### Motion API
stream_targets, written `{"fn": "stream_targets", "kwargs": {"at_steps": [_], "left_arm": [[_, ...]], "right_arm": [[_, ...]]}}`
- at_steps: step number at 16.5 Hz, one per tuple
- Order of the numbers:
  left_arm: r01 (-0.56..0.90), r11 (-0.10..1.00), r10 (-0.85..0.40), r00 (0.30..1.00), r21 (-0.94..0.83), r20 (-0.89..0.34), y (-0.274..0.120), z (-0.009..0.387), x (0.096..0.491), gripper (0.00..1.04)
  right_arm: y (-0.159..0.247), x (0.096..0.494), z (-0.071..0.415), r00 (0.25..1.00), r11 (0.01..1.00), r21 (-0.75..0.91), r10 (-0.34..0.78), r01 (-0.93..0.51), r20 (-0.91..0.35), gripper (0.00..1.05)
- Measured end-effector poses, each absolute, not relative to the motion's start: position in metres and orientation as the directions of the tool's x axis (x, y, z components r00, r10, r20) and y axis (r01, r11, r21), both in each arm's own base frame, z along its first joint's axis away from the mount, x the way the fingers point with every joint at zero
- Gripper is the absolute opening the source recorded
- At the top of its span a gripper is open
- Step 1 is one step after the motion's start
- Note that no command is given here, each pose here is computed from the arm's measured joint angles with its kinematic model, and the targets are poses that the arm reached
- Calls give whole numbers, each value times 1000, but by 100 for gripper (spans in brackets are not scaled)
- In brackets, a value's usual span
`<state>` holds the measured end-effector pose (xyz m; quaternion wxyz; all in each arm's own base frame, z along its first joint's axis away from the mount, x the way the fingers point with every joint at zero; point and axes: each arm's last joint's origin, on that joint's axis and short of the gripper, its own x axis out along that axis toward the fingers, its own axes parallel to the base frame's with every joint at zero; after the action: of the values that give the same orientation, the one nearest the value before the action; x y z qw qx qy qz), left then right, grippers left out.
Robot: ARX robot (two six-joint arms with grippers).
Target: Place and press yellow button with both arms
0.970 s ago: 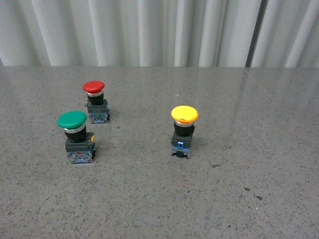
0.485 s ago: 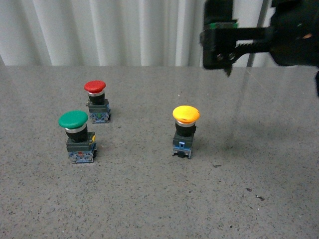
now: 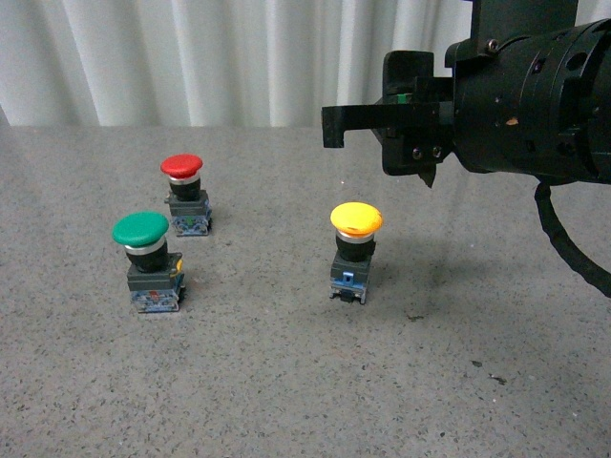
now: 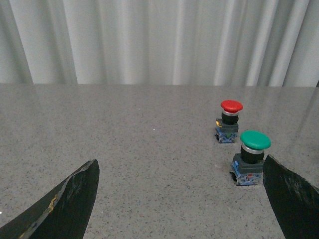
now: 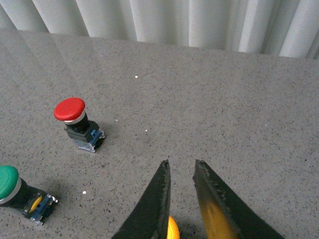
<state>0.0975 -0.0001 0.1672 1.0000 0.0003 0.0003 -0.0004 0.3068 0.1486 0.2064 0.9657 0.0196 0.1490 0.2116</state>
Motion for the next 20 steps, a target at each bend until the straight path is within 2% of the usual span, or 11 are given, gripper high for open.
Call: {"fn": "stream_targets", "kwargs": {"at_steps": [2, 11, 20], "left_arm": [[1, 1000, -1, 1000, 1, 0, 0, 167, 97, 98], [1, 1000, -1, 1000, 1, -1, 0, 167, 97, 98], [1, 1000, -1, 1000, 1, 0, 0, 167, 97, 98]], "right_arm": [[149, 305, 202, 859, 908, 106, 418, -406, -295, 2], [162, 303, 171, 804, 894, 116, 441, -433, -398, 2], [160, 309, 165, 778, 894, 135, 439, -427, -450, 2]]}}
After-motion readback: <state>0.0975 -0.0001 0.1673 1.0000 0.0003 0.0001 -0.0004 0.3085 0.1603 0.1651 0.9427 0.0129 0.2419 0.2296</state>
